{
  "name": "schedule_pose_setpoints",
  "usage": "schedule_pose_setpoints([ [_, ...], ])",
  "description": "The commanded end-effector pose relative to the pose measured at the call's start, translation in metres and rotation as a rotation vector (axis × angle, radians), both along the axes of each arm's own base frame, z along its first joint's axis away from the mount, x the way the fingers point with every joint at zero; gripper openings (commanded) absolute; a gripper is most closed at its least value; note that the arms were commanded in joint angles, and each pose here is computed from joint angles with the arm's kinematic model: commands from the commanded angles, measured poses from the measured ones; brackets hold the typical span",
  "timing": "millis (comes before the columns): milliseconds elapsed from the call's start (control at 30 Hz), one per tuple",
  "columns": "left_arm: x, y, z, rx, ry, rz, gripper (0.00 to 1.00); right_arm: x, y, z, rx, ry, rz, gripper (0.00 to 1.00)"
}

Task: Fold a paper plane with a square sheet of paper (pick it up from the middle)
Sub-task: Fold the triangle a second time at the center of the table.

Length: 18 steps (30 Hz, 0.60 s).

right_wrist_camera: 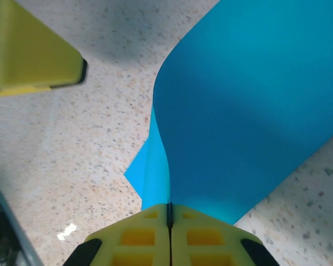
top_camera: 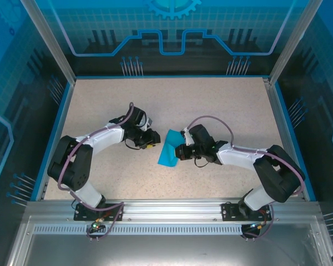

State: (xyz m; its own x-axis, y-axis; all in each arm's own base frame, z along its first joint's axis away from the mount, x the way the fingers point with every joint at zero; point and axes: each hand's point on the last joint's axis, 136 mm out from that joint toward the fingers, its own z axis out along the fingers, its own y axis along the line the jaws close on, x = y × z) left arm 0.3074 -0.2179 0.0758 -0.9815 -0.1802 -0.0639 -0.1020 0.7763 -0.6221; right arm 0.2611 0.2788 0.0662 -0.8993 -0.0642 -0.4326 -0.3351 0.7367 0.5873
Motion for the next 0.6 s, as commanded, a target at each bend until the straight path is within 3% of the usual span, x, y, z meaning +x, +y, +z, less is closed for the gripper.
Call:
schedule_pose_setpoints([
  [0, -0.014, -0.018, 0.003, -0.049, 0.004, -0.072, 0.34, -0.002, 0.005, 0.002, 0.072, 0.021, 0.081, 0.06],
  [567, -0.028, -0.035, -0.029, 0.010, 0.057, -0.108, 0.29, 0.010, -0.015, -0.024, -0.097, 0.102, 0.094, 0.07],
])
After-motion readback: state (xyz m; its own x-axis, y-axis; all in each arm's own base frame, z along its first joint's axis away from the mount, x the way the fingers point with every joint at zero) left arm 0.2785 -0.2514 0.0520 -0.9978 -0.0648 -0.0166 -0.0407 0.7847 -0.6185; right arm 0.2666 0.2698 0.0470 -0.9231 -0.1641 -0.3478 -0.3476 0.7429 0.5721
